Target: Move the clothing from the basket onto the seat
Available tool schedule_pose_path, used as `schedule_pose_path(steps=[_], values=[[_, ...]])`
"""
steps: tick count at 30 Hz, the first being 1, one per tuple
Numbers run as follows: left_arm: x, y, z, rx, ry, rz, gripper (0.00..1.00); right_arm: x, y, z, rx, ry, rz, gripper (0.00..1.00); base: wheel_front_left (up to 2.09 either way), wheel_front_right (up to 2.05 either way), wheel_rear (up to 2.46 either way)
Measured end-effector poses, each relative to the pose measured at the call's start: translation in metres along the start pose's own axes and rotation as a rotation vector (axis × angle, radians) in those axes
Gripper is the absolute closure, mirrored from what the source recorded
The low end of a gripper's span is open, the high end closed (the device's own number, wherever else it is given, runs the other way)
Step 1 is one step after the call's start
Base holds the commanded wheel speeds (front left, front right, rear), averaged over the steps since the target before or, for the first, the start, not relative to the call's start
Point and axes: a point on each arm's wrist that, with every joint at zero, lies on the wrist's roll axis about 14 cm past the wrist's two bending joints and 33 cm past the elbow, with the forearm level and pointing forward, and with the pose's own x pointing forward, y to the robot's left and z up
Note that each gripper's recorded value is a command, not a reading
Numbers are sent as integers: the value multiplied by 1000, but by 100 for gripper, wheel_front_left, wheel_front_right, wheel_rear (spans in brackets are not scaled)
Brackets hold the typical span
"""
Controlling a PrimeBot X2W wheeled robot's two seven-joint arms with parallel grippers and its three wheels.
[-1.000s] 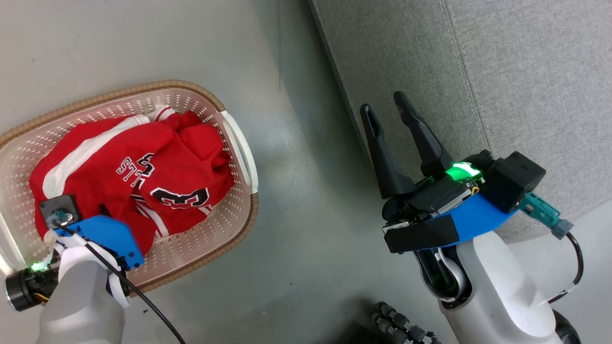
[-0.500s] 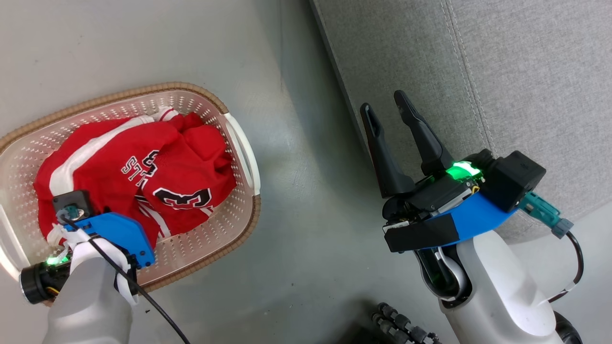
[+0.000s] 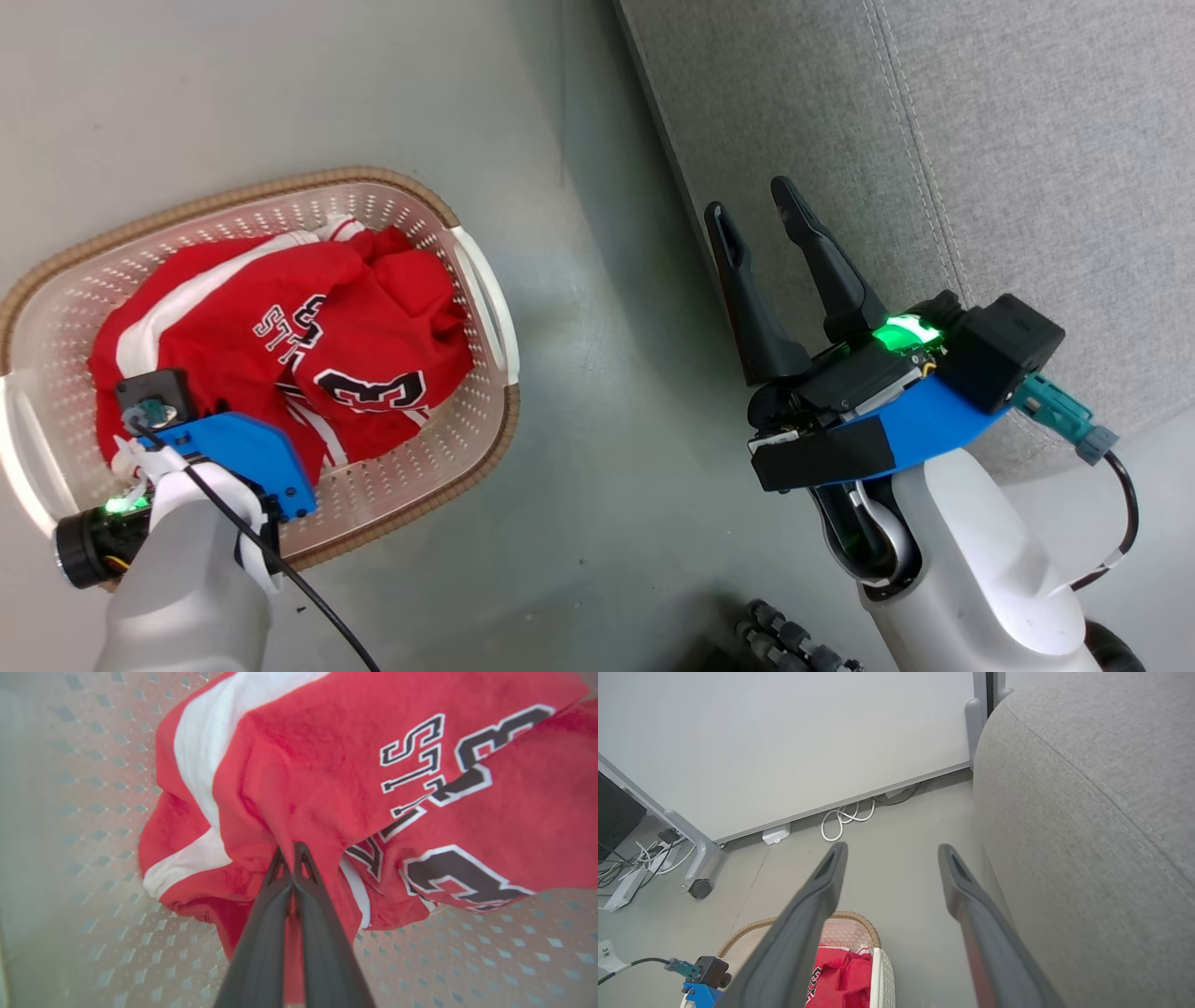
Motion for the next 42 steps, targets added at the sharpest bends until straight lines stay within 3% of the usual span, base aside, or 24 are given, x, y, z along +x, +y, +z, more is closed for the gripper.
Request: schedule_pose_path(steps=[19,32,42], values=[[-65,-31,58,7,-240,-132,100,-2,33,40,-54,-99,86,0,0,0,0],[-151,-49,109,115,-500,-241,100,-33,60,65,-71,-154,133,0,0,0,0],[-239,-88,143,157,-742,-370,100,-69,85,85,-78,-211,184,0,0,0,0]])
